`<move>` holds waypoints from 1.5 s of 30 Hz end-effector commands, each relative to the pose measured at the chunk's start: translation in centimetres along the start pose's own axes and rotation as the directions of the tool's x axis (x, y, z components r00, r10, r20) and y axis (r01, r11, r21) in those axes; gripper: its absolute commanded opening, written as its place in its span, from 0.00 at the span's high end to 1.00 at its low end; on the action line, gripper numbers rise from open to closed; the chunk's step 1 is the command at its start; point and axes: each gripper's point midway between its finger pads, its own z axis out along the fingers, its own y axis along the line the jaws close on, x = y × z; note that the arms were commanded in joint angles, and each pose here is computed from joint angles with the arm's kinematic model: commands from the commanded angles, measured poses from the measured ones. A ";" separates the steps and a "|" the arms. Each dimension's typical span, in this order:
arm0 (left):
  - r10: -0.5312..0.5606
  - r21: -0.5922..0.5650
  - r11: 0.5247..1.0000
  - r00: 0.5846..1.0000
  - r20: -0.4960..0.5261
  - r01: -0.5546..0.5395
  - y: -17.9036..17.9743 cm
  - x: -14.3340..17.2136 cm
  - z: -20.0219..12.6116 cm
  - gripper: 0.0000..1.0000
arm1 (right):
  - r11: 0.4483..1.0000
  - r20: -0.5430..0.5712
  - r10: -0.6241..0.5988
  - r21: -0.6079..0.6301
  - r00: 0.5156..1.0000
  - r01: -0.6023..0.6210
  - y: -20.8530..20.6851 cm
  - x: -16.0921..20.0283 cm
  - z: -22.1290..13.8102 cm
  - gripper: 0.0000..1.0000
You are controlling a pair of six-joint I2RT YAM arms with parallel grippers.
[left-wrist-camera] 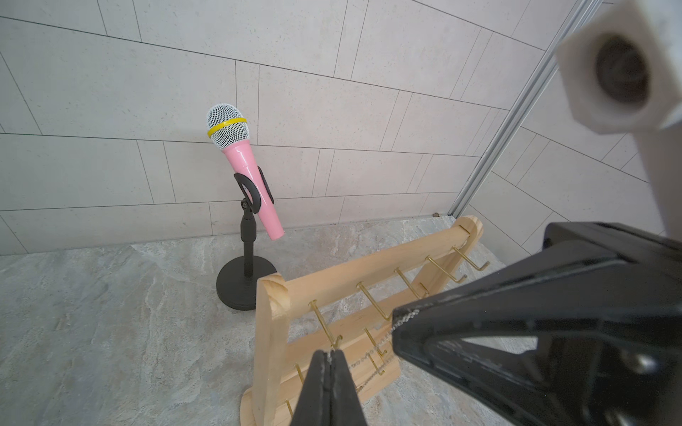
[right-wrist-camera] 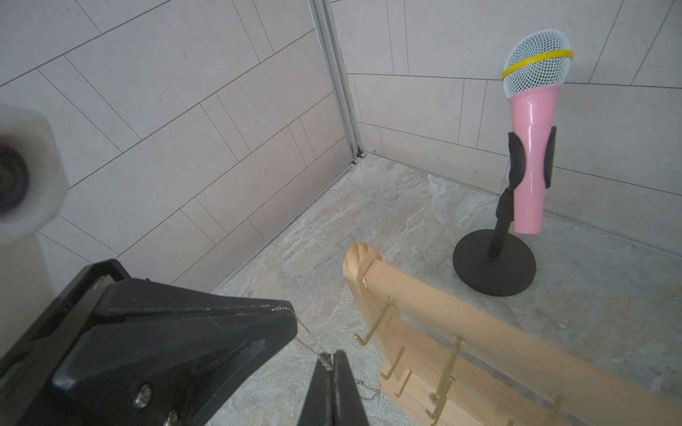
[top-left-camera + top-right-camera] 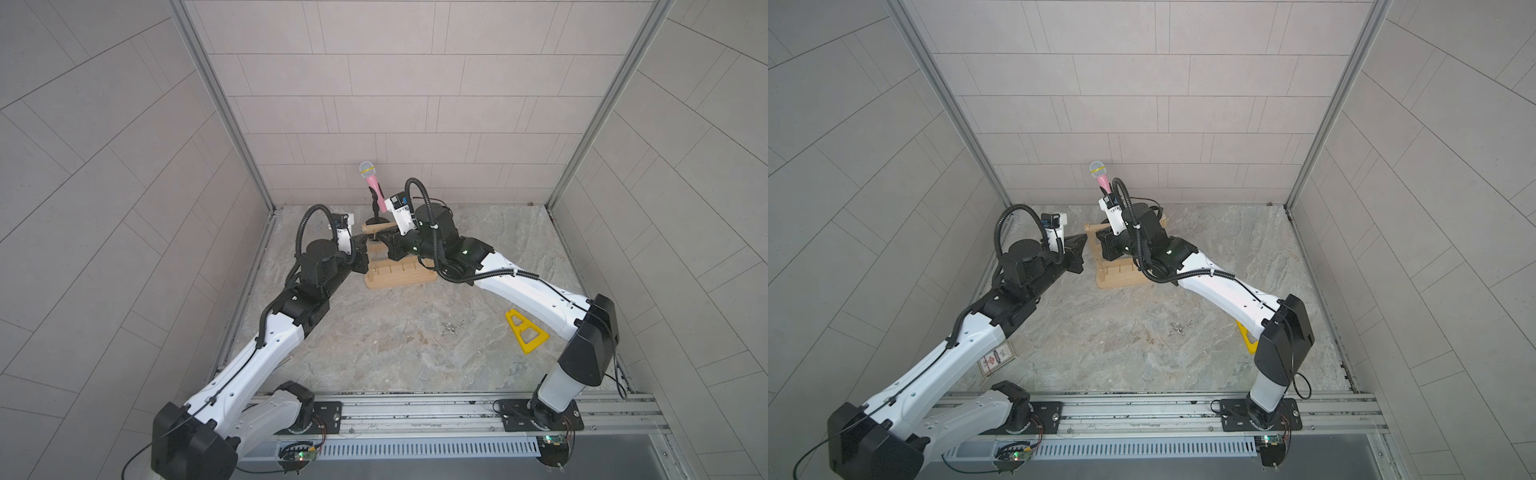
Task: Hang the necklace on the jewelry display stand
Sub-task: Hang the necklace on the stand.
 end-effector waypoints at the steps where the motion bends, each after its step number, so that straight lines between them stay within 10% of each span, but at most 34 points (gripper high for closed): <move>1: 0.001 0.022 1.000 0.997 0.082 -0.002 -0.5 -2.9 0.0 1.00 | 1.000 0.008 -0.022 0.016 1.000 0.021 -0.2 -0.6 0.3 1.00; 45: -0.048 -0.003 0.999 0.999 -0.010 0.048 1.1 -0.2 3.6 1.00 | 0.995 -0.088 -0.032 0.093 0.996 0.040 -3.2 1.5 1.6 0.90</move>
